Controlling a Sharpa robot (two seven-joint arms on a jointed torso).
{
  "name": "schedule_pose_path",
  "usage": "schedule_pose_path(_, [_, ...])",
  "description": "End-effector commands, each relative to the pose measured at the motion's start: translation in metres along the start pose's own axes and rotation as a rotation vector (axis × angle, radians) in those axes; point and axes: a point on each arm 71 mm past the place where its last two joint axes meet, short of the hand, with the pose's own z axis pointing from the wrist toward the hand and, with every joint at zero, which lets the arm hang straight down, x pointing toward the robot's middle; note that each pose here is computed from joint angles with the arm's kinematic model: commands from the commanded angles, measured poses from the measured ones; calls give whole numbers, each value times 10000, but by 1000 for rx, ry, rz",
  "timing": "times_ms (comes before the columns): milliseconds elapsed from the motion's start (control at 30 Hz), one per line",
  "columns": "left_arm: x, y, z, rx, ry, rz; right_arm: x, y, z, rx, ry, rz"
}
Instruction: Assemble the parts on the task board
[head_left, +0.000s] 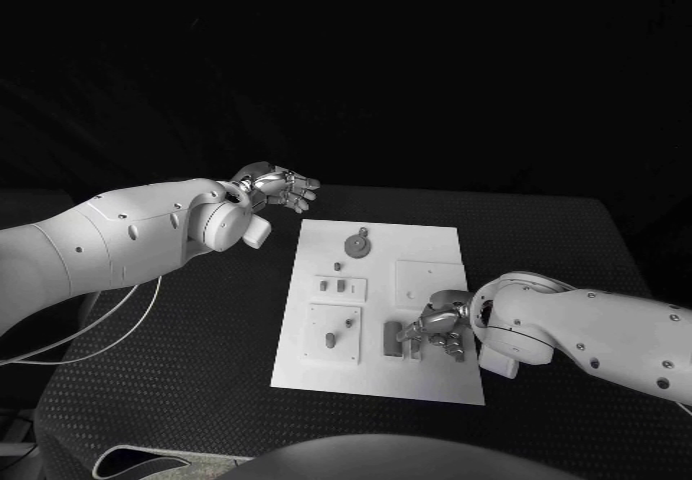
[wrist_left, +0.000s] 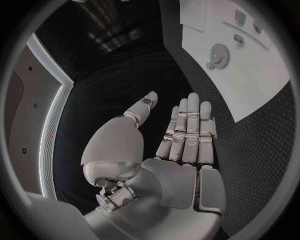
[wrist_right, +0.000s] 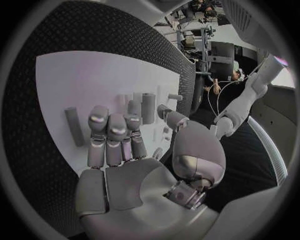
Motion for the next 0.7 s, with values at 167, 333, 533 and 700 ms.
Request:
schedule_pose_path(167, [0, -13, 7, 10, 7, -5, -205, 38, -208, -109, -71, 13])
schedule_pose_path(333, [5, -15, 12, 10, 7, -4, -387, -14, -396, -127, -104, 52])
schedule_pose_path(533, [17, -17, 17, 10, 11, -5, -532, -245, -511, -52, -104, 9])
schedule_pose_path(700, [22, -18, 19, 10, 13, -5, -601, -470, -537, 52, -98, -57])
